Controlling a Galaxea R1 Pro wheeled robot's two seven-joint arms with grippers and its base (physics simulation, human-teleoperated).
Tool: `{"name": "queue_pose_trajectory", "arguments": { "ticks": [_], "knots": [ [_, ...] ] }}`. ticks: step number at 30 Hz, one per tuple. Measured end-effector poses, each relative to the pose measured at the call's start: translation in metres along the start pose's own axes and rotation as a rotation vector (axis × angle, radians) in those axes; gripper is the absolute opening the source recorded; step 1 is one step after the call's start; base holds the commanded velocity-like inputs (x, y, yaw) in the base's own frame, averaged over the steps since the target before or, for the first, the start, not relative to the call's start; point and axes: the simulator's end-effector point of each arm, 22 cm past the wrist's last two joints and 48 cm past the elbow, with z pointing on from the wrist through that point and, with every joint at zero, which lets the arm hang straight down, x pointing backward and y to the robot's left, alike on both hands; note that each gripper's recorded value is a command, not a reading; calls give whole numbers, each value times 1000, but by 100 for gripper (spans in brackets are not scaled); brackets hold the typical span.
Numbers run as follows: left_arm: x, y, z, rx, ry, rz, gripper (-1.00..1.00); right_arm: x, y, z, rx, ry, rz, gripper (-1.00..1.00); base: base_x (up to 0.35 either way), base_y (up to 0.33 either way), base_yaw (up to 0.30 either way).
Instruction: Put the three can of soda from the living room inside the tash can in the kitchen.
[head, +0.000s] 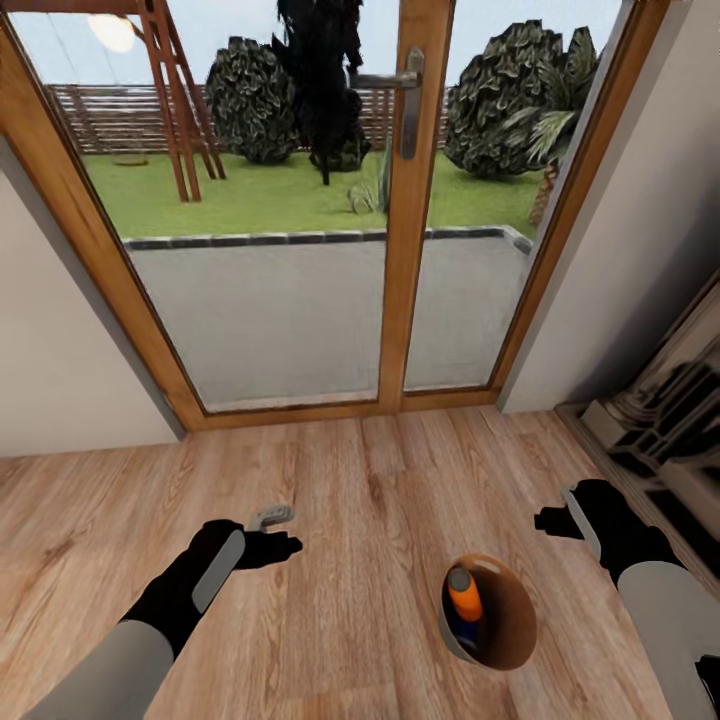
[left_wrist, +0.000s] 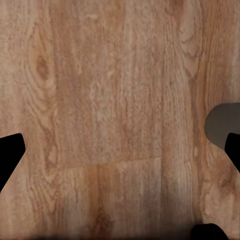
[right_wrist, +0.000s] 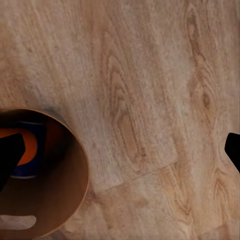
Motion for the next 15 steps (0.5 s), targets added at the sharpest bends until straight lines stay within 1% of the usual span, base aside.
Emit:
{"name": "queue_pose_trajectory", "arguments": {
  "ticks": [6,15],
  "knots": [
    [1,-6,-5,-3,19,-4,100,-5,-2,-11,-1,-1,0,100,0,0,0],
    [-2,-17,-18,0,27,1,100,-11,-5,-27,-3,-1,1,100,0,0,0]
  ]
}}
